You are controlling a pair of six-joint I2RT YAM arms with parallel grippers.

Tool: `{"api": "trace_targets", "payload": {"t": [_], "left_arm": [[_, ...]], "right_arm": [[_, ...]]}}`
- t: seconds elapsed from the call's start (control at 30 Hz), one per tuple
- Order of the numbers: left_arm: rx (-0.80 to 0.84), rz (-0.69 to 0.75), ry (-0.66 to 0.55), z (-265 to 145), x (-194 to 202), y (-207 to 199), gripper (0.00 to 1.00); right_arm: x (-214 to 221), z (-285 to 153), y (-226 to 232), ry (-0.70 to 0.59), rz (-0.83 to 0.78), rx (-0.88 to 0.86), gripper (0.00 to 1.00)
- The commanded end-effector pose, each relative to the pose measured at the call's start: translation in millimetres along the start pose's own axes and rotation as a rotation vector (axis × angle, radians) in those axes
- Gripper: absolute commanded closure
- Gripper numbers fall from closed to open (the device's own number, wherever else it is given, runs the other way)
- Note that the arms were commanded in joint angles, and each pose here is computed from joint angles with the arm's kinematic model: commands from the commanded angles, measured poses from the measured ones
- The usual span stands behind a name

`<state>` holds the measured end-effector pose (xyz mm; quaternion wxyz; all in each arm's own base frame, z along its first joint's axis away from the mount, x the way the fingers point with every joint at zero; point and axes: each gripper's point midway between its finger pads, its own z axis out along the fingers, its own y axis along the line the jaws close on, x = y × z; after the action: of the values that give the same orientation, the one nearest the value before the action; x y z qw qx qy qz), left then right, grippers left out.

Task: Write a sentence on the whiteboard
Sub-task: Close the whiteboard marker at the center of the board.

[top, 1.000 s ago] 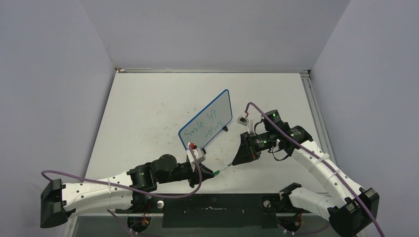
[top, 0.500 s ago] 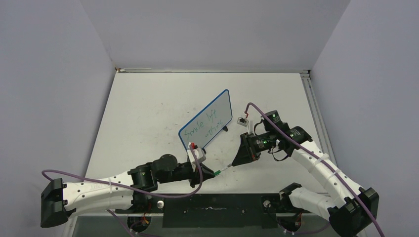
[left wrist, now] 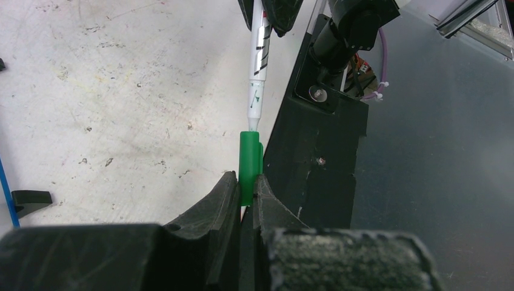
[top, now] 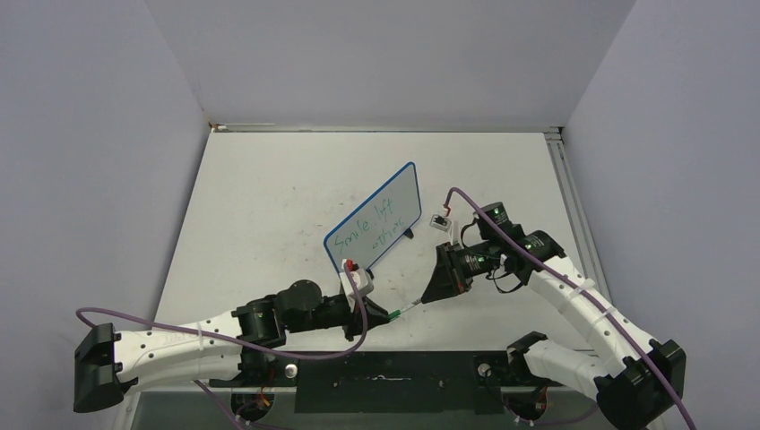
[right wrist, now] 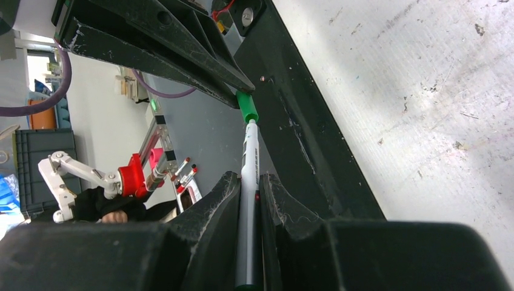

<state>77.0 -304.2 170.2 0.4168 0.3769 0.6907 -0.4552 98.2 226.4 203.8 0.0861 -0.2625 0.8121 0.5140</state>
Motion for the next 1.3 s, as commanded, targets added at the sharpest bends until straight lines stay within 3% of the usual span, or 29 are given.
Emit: {"api": "trace_targets", "payload": {"t": [0.0, 0.63, 0.9, 1.27], "left_arm": [[0.046, 0.009, -0.110, -0.7, -34.8, -12.3, 1.00], [0.050, 0.023, -0.149, 8.5, -43.0, -12.3, 1.00], [0.008, 0.070, -0.171, 26.0, -35.6, 1.6, 1.00], [-0.019, 0.117, -0.121, 64.6, 5.1, 19.3, 1.00]], "right_arm": [[-2.8, -1.7, 12.5, -0.030, -0.064, -0.065, 0.95], [-3.5, 5.7, 17.0, -0.050, -0.051, -0.085, 0.95], [7.0, 29.6, -6.8, 0.009, -0.067, 0.089, 0.95], [15.9, 46.6, -46.6, 0.083, -0.080, 0.335, 0.95]]}}
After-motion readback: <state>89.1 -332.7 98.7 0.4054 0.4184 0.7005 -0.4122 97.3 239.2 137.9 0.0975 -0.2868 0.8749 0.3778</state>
